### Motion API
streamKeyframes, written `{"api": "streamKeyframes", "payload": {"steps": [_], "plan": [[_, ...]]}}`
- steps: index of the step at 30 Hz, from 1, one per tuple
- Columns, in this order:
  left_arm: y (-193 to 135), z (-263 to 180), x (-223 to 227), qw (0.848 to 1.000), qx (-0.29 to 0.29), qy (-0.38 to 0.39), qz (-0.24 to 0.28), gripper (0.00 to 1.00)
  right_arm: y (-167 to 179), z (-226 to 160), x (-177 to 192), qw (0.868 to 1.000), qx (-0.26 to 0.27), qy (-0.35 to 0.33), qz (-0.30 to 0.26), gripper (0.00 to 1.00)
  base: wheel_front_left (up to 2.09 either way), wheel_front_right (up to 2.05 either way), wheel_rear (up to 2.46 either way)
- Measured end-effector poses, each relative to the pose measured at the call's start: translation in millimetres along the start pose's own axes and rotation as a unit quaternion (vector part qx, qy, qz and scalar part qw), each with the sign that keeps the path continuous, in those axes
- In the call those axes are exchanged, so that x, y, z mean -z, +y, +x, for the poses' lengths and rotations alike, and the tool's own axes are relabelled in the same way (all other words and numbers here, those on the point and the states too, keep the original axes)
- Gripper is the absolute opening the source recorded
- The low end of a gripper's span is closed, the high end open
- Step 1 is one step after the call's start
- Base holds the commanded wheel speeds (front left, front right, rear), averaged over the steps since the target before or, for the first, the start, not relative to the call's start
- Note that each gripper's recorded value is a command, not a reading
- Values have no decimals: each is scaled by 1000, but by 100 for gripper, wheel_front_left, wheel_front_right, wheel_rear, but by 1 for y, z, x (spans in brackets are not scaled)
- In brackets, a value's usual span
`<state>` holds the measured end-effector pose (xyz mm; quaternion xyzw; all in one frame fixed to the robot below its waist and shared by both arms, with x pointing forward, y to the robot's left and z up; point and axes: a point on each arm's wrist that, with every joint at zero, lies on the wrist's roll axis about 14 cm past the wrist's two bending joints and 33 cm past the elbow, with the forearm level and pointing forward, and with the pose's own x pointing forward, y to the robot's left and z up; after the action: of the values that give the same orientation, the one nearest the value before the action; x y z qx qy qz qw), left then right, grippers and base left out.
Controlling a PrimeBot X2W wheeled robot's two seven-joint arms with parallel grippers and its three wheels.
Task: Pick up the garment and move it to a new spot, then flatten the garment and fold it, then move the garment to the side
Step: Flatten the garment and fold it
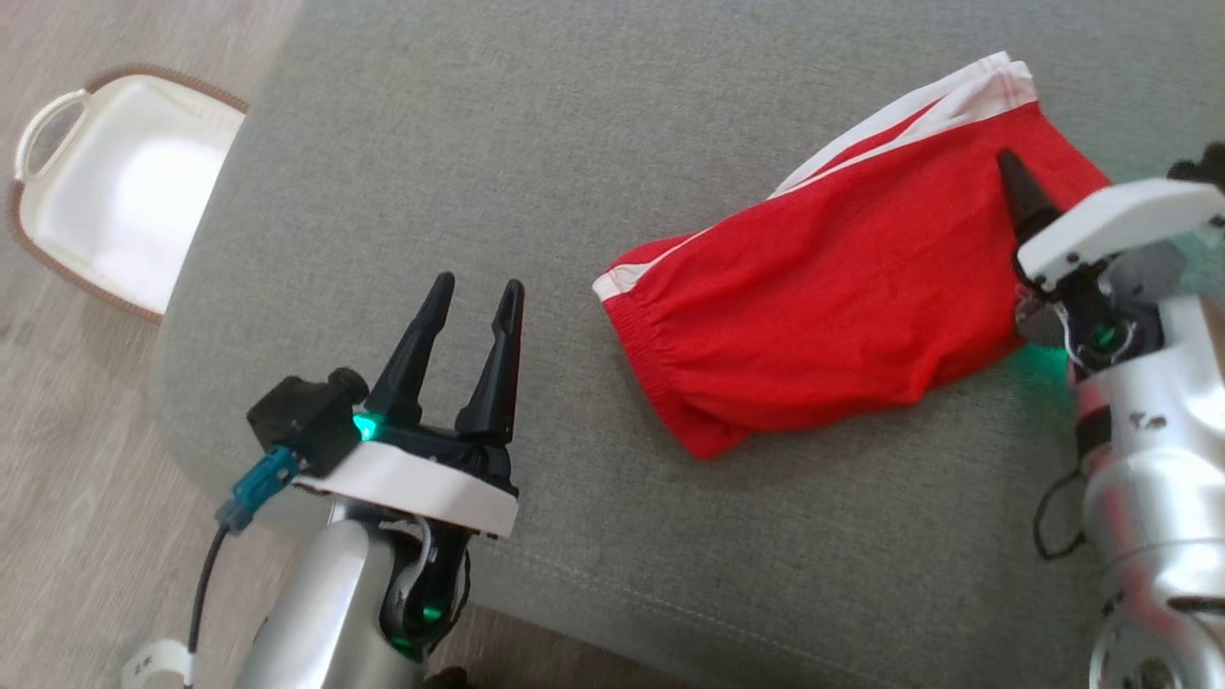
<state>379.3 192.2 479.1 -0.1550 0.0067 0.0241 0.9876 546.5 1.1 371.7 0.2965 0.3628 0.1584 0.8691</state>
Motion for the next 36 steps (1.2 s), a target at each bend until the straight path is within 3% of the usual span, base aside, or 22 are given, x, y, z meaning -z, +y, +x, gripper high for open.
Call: {"api": "streamKeyframes", "payload": {"steps": [1,2,3,8,15,28,36], "plan": [[1,0,-1,1000,-3,-1,0,100,2,3,-1,1000,0,3,-1,100,0,0,0],[3,0,-1,1000,-7,-1,-1,100,4,5,-1,1000,-1,5,-2,71,0,0,0],[4,0,-1,1000,-9,-1,-1,100,6,7,-1,1000,-3,8,-6,0,0,0,0],[4,-1,-2,1000,-9,-2,-2,100,16,9,-4,1000,-13,-3,2,0,0,0,0],[-9,4,-2,1000,12,-5,-6,100,16,-9,-24,994,-22,-81,70,0,0,0,0],[-45,6,-2,998,66,-10,-20,100,-63,-94,-40,958,53,-232,163,0,0,0,0],[-54,-10,-1,996,80,-9,-24,100,-108,-146,-23,937,103,-270,196,0,0,0,0]]}}
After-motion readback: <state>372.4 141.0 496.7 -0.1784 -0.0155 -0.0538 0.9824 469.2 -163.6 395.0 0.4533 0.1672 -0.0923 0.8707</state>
